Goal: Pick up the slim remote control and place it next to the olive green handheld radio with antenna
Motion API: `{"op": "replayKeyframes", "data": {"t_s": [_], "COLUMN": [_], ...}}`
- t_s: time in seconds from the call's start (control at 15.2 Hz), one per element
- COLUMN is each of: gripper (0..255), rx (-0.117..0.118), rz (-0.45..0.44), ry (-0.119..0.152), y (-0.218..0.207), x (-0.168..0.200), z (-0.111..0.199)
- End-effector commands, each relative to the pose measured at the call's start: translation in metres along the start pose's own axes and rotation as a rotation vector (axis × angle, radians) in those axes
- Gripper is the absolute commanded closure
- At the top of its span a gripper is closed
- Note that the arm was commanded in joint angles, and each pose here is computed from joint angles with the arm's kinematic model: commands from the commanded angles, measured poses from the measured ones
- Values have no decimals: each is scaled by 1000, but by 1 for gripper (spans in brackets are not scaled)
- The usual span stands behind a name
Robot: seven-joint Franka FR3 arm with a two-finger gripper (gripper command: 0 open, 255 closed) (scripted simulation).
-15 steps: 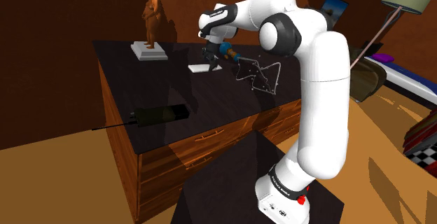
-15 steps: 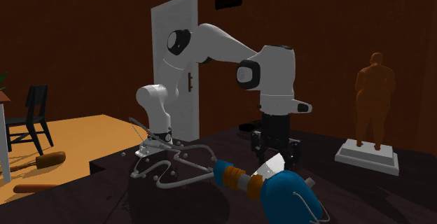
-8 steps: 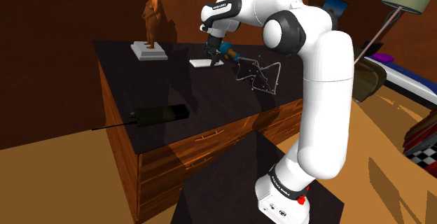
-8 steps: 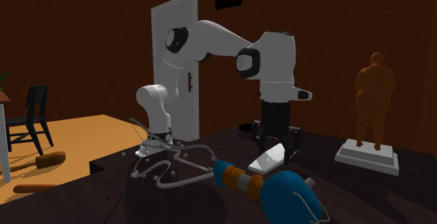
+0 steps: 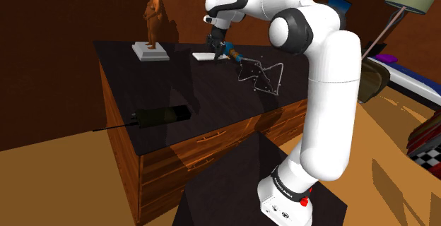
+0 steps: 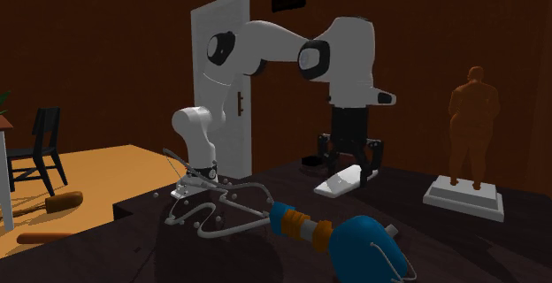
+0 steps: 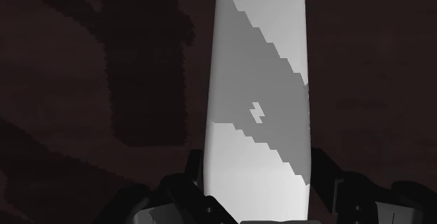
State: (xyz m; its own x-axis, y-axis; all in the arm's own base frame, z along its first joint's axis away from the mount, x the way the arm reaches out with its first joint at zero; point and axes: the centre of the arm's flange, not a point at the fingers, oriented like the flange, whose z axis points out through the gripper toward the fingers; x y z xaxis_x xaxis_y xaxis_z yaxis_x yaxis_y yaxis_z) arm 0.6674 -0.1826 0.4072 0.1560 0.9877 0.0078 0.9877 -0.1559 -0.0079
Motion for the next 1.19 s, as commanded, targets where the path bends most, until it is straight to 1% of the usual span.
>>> {"op": "replayKeyframes", "data": {"t_s": [0.0, 0.13, 1.12], "gripper": [255, 255, 255], "rx": [0, 0, 0], "rz": [0, 0, 0], "ry": [0, 0, 0], "y": [0, 0, -144], "x": [0, 0, 137], "z": [-10, -17, -16]}}
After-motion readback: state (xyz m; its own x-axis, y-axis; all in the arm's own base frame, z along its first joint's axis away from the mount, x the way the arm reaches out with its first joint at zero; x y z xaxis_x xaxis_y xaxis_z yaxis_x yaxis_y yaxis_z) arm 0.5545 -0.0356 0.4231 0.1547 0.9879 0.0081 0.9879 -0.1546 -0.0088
